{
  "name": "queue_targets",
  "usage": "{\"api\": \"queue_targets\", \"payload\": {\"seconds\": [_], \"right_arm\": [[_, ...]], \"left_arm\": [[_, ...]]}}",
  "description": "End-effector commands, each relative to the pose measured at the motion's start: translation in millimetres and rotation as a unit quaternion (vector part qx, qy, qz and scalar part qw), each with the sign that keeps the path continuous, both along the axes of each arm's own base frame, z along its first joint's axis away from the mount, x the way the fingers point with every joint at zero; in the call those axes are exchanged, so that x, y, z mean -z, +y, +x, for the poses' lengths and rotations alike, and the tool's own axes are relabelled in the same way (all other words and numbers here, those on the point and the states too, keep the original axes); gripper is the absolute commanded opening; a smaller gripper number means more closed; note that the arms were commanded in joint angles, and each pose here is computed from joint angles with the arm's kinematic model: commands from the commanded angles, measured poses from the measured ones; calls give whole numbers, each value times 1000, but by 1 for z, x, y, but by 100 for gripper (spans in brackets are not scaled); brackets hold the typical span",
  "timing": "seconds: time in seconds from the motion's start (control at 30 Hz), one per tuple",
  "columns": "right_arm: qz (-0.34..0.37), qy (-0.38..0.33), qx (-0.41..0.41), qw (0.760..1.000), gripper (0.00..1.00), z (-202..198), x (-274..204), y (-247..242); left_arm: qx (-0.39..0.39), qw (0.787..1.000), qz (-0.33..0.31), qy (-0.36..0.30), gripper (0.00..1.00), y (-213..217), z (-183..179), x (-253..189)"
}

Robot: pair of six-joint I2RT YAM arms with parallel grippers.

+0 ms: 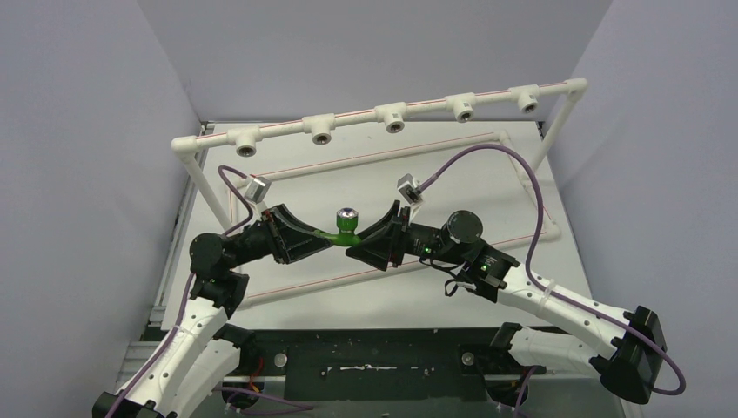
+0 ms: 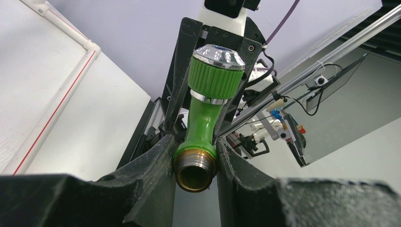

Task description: Install the water faucets

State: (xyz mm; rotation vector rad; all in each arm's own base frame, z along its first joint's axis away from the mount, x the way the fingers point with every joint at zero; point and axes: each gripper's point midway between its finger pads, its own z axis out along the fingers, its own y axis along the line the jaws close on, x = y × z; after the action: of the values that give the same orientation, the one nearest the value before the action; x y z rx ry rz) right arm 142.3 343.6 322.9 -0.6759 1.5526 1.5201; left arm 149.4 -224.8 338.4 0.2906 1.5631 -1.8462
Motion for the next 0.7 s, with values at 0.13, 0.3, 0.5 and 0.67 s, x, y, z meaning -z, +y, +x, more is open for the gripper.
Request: {"api": "queue_targets", "payload": {"seconds": [0.13,0.3,0.5,0.67], "right_arm": [[58,-39,-10,998,39,-9,-36,-5],[66,-38,-15,997,42,-11,-39,-5],[64,-36,-16,997,42,-11,-38,-5],[63,-35,-18,997,38,-11,-37,-4]], "left_arm": [[15,999,-16,-46,0,2,-13,-17],[16,999,-15,-43,0,1,-13,-15],[15,999,-16,-41,0,1,-12,-15],[15,999,-16,-41,0,1,-12,-15]]}}
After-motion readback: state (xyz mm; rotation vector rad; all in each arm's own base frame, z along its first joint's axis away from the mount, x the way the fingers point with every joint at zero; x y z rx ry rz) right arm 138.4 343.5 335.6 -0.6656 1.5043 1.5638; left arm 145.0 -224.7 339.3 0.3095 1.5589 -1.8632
